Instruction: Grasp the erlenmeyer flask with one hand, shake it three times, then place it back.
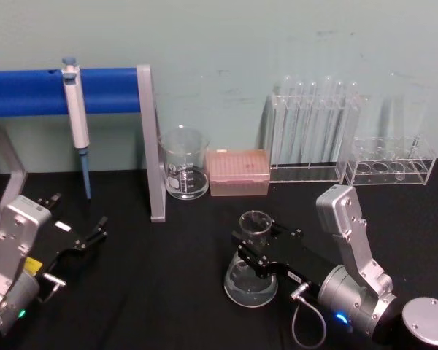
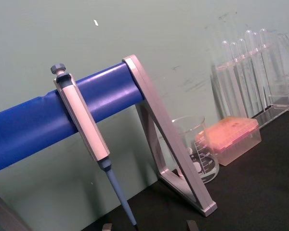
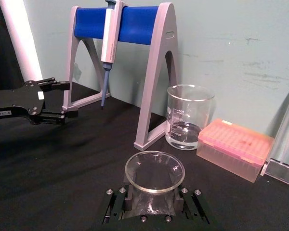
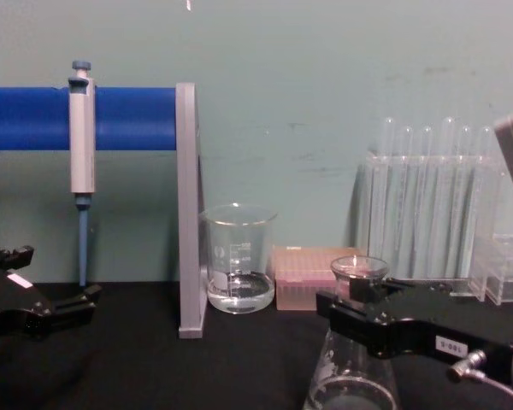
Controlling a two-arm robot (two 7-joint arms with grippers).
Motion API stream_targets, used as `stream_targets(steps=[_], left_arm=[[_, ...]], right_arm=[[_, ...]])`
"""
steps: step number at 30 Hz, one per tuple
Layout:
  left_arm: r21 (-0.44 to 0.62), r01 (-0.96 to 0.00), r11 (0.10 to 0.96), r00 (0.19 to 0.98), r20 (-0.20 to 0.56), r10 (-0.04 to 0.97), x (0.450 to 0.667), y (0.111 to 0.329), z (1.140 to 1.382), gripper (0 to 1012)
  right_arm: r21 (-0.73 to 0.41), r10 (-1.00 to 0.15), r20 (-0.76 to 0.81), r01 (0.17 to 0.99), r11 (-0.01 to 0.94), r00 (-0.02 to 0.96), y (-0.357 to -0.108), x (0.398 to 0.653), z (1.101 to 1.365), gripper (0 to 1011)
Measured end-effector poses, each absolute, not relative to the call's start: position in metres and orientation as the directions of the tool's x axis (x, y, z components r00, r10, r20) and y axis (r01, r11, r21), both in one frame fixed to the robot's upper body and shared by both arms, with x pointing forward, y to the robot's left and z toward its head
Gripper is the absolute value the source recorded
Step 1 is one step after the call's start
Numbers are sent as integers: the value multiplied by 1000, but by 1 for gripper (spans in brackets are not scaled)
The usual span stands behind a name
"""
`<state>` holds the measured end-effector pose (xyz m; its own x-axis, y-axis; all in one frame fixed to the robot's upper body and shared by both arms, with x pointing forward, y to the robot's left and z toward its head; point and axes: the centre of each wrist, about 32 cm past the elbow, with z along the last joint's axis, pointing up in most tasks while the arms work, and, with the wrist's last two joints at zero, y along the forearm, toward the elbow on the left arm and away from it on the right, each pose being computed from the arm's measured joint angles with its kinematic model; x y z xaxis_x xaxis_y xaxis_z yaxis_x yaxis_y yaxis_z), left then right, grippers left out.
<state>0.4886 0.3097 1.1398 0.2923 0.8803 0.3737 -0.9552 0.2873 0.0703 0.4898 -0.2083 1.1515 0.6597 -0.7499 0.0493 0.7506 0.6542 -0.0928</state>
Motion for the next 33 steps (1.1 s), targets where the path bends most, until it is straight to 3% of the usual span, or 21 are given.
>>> stream_targets(steps=[3, 19, 33], left_arm=[[70, -955, 287, 292, 374, 880, 489, 310, 1140, 1001], [70, -955, 287, 292, 374, 880, 489, 310, 1140, 1001], [70, -955, 287, 292, 374, 880, 489, 310, 1140, 1001]], right_arm=[[-92, -750, 49, 751, 654, 659, -208, 490, 1152, 482], [-91, -750, 48, 751, 654, 659, -208, 490, 1152, 982], [-91, -750, 47, 750, 655, 660, -209, 489, 1152, 1000]])
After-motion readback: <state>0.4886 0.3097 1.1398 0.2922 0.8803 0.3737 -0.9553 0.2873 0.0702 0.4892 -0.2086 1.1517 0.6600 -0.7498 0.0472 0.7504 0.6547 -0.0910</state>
